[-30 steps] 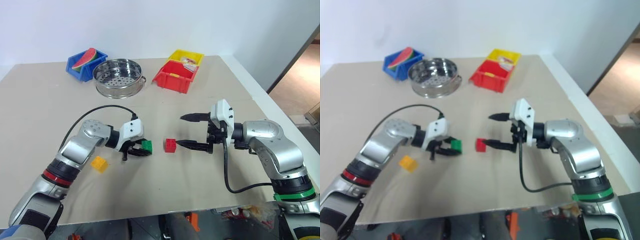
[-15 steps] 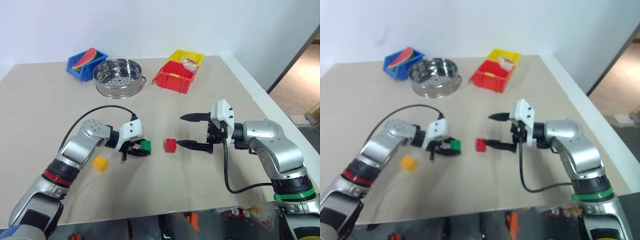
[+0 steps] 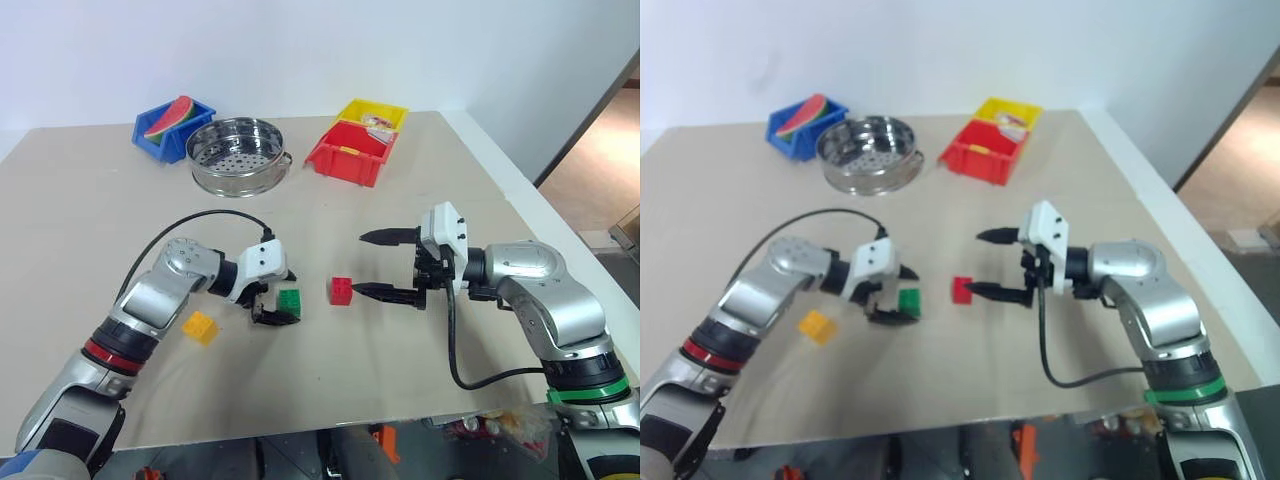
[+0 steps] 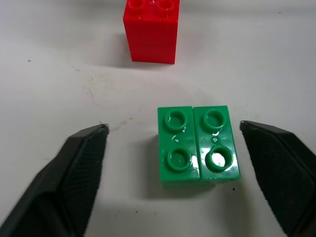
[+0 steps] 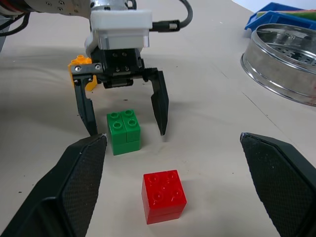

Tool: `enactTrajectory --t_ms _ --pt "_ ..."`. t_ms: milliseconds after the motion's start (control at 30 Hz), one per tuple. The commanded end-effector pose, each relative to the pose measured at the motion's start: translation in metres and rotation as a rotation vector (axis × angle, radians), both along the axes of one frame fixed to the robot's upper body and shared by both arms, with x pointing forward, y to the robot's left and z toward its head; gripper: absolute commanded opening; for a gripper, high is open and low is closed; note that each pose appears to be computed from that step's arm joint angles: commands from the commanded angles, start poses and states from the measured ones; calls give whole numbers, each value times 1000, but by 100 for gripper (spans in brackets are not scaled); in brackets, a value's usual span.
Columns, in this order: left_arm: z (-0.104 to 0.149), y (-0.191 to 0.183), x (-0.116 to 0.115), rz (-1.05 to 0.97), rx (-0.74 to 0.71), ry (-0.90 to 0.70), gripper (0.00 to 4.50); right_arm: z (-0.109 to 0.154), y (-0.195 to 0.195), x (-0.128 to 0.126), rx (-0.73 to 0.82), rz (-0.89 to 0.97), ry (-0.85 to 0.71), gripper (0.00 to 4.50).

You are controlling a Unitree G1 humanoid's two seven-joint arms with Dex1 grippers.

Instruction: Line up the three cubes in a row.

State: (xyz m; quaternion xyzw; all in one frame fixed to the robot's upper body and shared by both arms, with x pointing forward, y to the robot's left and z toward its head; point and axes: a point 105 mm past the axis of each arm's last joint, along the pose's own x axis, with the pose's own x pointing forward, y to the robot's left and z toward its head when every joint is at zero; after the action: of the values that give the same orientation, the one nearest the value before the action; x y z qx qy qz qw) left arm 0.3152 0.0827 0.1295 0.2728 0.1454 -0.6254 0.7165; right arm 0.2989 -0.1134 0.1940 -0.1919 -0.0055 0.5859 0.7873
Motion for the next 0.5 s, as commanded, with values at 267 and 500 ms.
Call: enactTrajectory --t_ms 267,500 --pt "63 15 -5 78 -169 -70 441 10 0 3 -2 19 -46 450" --pt "118 40 -4 380 -454 -205 441 12 -5 5 -9 21 -45 450"
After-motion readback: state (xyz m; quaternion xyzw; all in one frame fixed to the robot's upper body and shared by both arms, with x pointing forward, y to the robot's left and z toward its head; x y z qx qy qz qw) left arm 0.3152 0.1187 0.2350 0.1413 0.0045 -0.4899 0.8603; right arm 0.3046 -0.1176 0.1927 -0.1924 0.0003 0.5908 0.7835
